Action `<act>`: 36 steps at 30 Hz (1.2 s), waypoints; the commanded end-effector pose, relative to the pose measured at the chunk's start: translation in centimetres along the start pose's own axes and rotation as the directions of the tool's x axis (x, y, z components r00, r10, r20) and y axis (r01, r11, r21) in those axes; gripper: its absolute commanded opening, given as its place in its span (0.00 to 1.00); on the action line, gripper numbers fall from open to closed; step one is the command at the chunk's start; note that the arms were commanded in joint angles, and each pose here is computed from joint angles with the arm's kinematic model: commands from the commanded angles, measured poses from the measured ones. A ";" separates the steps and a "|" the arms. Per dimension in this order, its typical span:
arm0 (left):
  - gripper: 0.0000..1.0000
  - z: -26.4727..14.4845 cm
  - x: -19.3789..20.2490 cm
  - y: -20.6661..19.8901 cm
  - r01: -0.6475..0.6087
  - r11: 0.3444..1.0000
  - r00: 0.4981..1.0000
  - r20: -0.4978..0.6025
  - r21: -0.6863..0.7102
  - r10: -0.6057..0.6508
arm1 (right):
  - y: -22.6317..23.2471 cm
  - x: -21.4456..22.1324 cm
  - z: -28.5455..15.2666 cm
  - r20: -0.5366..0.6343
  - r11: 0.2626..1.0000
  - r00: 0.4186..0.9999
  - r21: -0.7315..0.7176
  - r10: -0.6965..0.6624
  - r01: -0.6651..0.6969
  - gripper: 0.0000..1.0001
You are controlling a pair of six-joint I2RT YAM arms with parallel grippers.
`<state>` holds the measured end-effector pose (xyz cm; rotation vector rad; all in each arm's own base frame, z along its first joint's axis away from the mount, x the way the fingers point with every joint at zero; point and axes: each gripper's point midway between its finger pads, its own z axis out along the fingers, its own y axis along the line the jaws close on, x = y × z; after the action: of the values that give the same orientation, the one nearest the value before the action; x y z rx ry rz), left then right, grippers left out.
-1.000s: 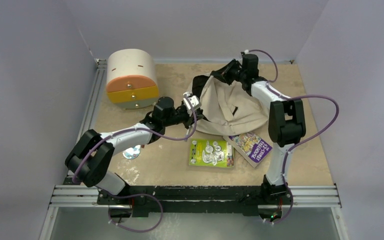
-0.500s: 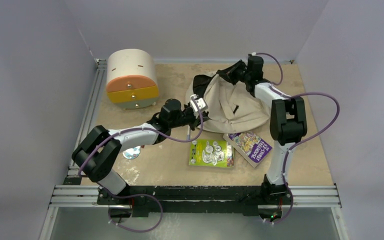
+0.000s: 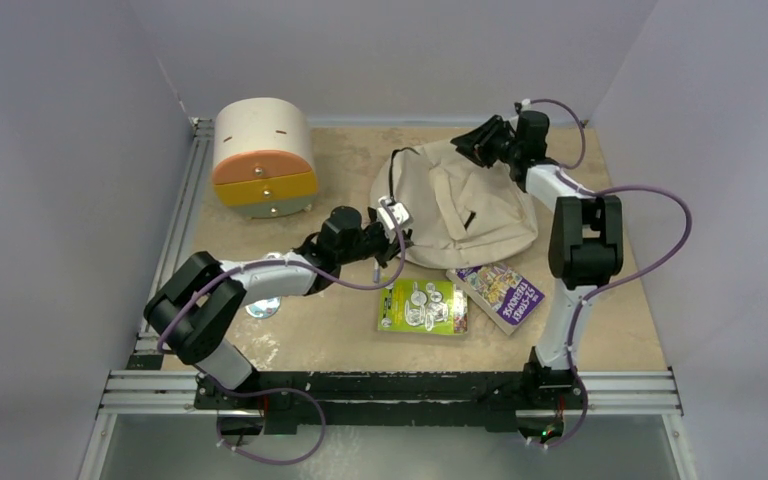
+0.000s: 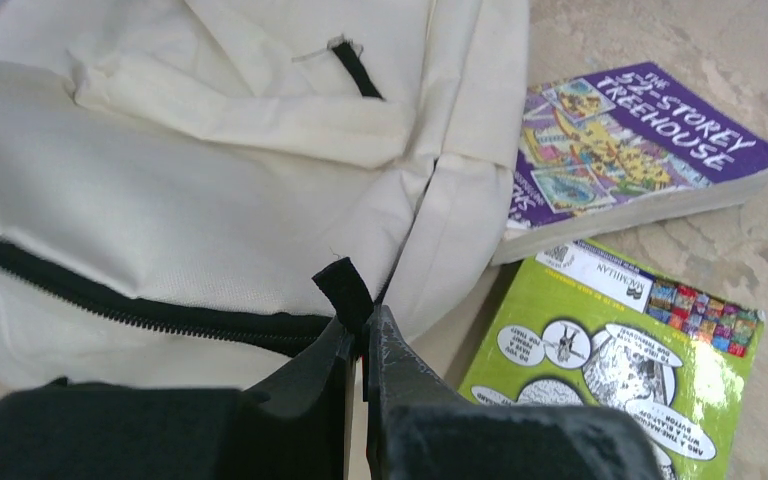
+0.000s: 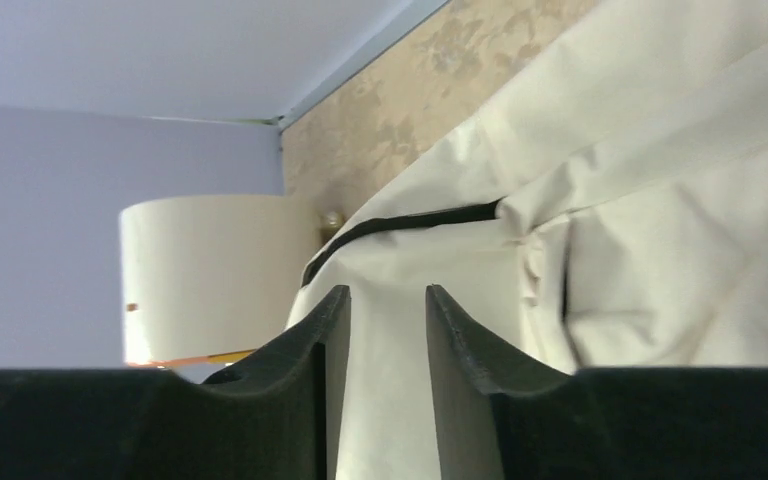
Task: Pack the student bag
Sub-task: Unzip the student bag at the center of the board.
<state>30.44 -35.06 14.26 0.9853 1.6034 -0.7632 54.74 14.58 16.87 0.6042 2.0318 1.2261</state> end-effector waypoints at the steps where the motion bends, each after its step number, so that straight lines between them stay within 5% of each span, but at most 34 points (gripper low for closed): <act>1: 0.00 -0.5 0.9 -0.5 0.036 0.999 0.999 0.014 -0.020 -0.036 | 2.5 -1.7 -2.2 0.050 0.975 0.974 -0.006 -0.221 0.222 0.39; 7: 0.00 -1.9 2.2 0.0 0.081 0.992 0.995 0.059 -0.095 -0.075 | 5.7 -0.4 -3.0 0.036 0.918 0.920 0.084 -0.391 0.387 0.45; 12: 0.00 -2.4 2.4 0.1 0.083 0.990 0.990 0.118 -0.111 -0.070 | 8.8 5.7 -0.8 -0.085 0.876 0.876 0.052 -0.475 0.480 0.46; 24: 0.00 -2.3 2.8 -0.1 0.072 0.992 0.992 0.108 -0.102 -0.061 | 7.1 15.7 1.0 -0.328 0.797 0.789 0.147 -0.519 0.585 0.66; 36: 0.00 -2.0 2.7 -0.1 0.065 0.994 0.993 0.105 -0.091 -0.055 | 5.3 22.0 0.5 -0.484 0.767 0.720 0.143 -0.498 0.626 0.71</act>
<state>28.92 -32.06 10.30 0.8299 1.6422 -0.7373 42.28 30.73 13.50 -0.1313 2.5272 0.6816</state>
